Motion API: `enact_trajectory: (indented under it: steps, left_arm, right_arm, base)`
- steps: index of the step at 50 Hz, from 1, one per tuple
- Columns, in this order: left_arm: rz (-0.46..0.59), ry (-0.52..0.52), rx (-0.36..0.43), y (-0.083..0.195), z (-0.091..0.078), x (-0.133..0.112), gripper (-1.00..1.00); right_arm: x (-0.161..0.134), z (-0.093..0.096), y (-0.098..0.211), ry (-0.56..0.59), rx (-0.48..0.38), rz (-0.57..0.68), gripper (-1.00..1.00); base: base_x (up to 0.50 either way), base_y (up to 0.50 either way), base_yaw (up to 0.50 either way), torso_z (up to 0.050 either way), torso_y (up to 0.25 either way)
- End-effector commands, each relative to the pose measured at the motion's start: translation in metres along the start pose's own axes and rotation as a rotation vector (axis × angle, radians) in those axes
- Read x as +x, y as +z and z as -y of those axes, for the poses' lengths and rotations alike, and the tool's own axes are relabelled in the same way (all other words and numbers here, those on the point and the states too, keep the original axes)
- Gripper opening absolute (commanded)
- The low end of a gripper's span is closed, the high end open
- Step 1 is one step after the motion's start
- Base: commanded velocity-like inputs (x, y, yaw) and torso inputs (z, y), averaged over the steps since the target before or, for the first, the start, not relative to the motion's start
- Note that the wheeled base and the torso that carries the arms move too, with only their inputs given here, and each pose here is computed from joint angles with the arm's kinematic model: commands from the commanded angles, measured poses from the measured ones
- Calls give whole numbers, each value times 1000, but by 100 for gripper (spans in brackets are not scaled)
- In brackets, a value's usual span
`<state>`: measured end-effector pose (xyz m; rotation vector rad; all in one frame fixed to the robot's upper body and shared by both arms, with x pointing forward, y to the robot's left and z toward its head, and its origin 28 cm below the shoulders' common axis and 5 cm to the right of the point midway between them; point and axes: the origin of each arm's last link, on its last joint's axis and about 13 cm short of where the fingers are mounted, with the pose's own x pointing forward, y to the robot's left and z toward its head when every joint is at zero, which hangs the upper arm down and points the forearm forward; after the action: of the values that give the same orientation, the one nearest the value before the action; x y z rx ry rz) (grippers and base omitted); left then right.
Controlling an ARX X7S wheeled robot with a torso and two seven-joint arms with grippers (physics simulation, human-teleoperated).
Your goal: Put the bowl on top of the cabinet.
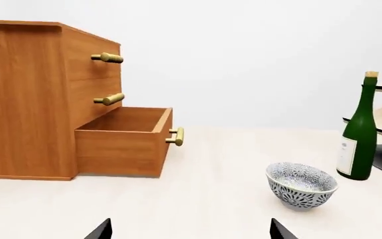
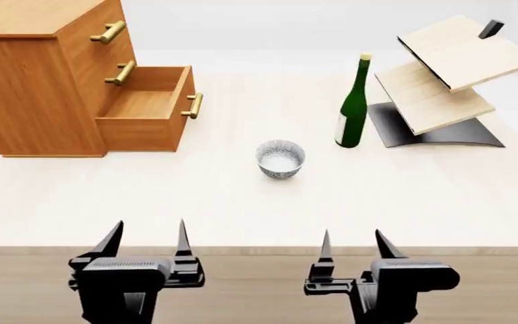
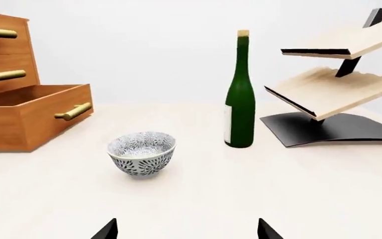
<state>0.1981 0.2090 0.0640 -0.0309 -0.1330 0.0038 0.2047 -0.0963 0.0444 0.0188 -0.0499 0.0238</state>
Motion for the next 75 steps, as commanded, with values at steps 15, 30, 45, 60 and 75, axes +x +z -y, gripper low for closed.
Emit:
enact_trajectory:
  steps: [15,30,45,60,75]
  left_arm:
    - [28,-15,24,54,2,-16,100]
    - [31,-15,10,68,3,-21,100]
    - [29,-23,35,67,4,-22,100]
    - [31,-29,31,68,4,-23,100]
    - [33,-34,28,69,5,-24,100]
  right_arm:
    - [-13,-1,48,-8,-6,48,100]
    - [-18,0,62,-11,16,61,100]
    - [-17,1,63,-24,18,57,100]
    - [-20,0,66,-18,21,68,100]
    - [-20,-1,67,-14,24,72,100]
  base:
    - [0,0,0,0,0]
    - [0,167,0,0,0]
    - [0,500,0,0,0]
    - [0,500,0,0,0]
    - [0,500,0,0,0]
